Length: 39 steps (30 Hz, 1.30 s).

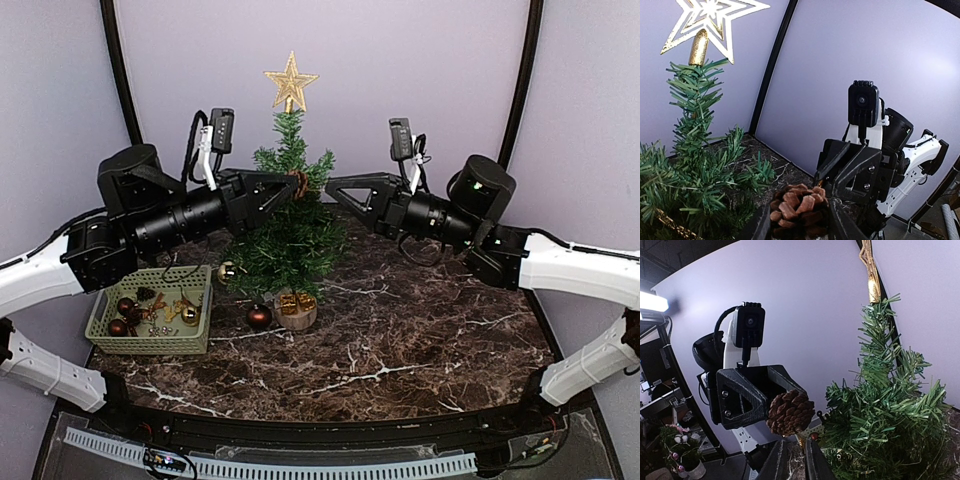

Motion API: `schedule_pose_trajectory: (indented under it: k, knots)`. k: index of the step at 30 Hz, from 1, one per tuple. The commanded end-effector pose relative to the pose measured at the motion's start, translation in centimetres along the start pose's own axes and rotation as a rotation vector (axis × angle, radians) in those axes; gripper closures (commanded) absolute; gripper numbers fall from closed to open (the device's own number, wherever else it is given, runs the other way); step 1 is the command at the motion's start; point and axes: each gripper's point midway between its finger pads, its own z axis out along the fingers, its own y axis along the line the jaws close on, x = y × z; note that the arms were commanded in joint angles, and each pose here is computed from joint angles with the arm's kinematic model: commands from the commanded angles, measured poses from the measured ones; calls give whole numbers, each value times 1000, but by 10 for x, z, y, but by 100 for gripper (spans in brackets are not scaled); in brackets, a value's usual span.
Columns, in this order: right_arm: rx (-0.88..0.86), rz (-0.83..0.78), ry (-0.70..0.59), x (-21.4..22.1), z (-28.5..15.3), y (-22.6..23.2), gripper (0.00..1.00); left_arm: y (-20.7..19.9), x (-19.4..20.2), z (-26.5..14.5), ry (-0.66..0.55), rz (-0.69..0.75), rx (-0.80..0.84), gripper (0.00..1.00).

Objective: Decorate the small christmas tree

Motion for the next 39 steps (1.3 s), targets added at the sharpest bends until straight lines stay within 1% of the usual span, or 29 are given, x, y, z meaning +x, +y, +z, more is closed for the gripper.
schedule_pose_trajectory:
  k: [1,6,13,26,39]
  knots:
    - [-25,-36,-46,-16,0,10,90,-10,-16,-3,-30,-1,27,61]
    - [-18,-44,-47,-15,0,8,100,-10,-16,-1,-23,-4,28,61]
    - [-7,-48,-47,-14,-1,5,100,-11,-13,5,-6,-7,29,61]
    - [139,-35,-58,-13,-4,-22,100,-5,-18,13,-11,-9,-16,63]
    - [214,-5,-54,-9,-2,-43,100,6,-11,26,54,0,-93,63]
